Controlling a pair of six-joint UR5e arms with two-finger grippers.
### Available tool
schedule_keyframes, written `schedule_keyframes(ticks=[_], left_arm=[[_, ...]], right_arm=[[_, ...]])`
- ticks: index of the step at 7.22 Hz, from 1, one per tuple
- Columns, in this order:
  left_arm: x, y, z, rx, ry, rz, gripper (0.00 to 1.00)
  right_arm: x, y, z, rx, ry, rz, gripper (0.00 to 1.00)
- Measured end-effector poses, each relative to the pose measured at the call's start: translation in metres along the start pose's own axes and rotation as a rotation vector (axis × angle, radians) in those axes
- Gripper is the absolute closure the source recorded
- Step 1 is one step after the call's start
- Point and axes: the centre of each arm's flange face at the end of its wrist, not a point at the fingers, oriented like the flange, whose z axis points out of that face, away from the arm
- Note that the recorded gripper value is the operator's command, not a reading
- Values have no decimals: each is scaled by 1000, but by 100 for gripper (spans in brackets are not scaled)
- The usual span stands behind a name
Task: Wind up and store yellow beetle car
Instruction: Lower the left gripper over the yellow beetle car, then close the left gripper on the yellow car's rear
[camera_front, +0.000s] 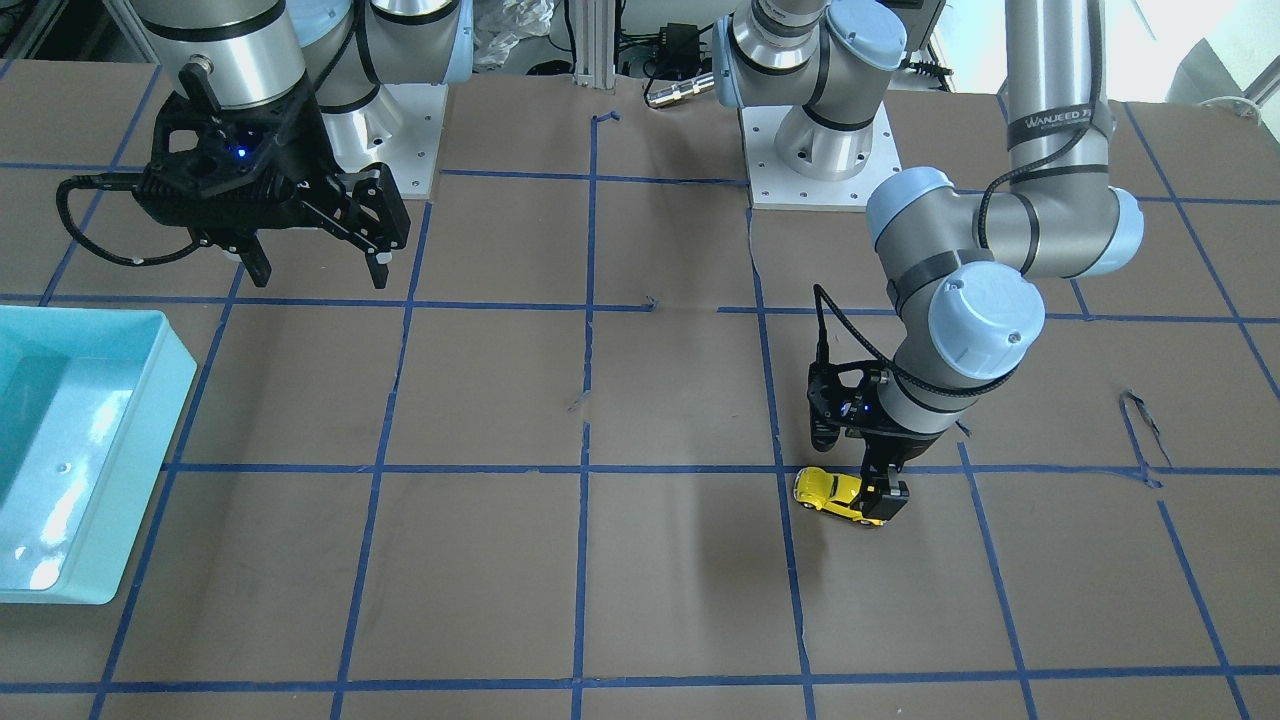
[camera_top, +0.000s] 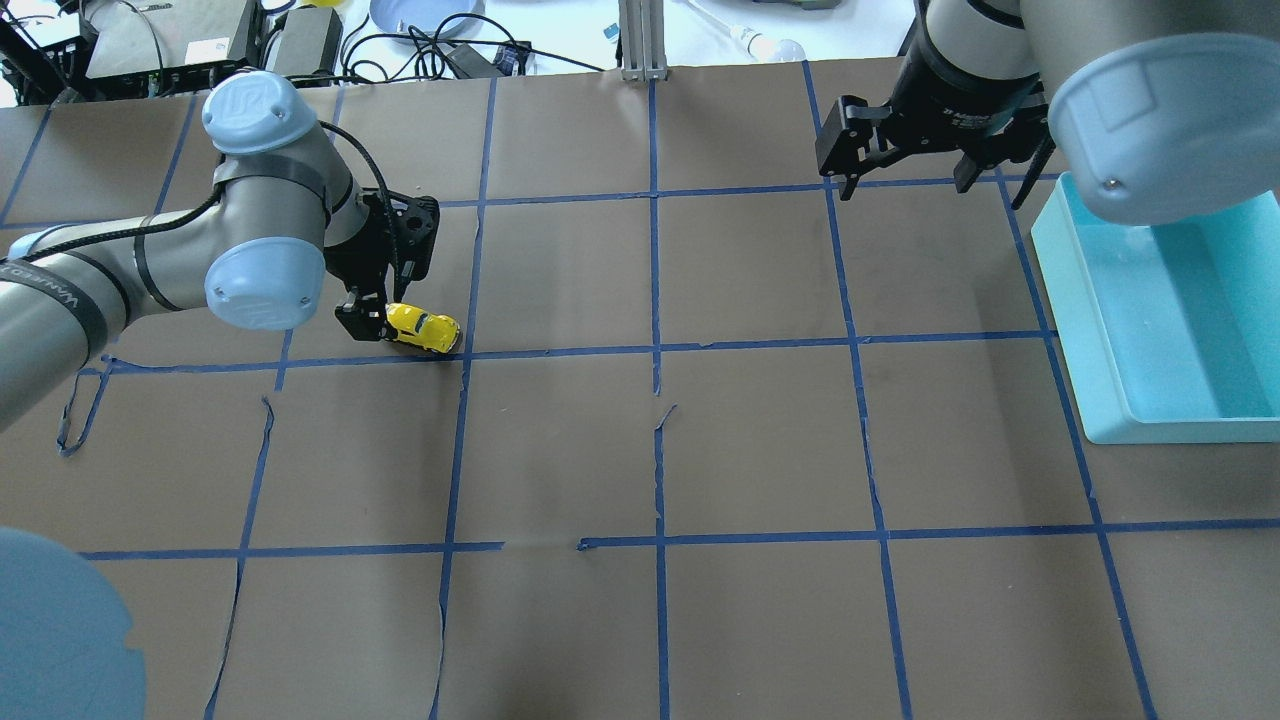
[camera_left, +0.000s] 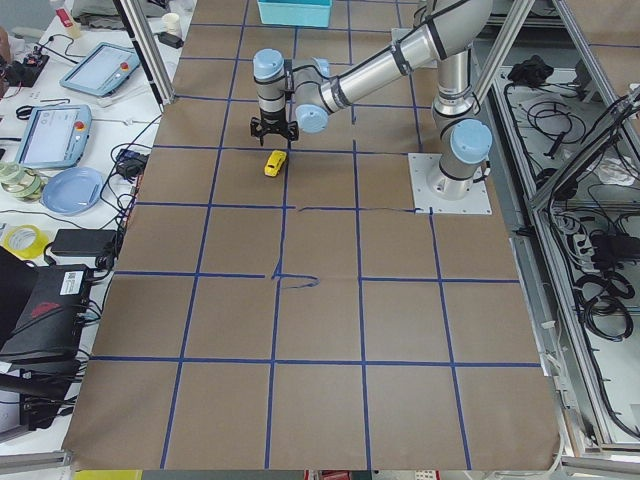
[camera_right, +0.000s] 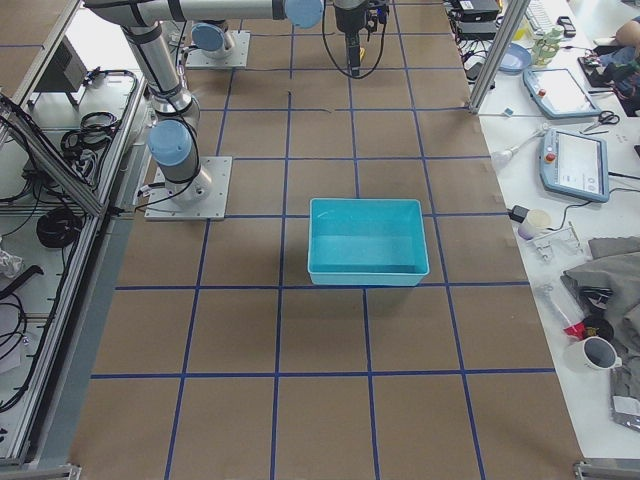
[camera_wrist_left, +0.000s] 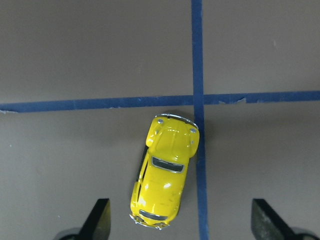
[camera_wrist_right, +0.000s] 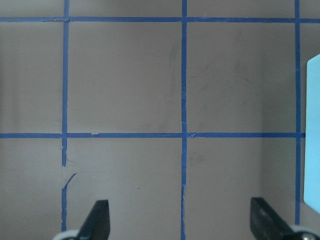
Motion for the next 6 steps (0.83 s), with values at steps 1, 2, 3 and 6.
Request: schedule_keyframes(ticks=[1,2,3,6], left_arm=[[-7,2,11,-4,-14,51,13],[-10,3,20,-6,-17,77,12],[-11,3,28,-6,-10,87,12],[-8,5,40,-2,17,82,17]], right_arm=[[0,0,0,0,0,0,0],[0,0,0,0,0,0,0],[0,0,0,0,0,0,0],[0,0,1,-2,0,0,0]])
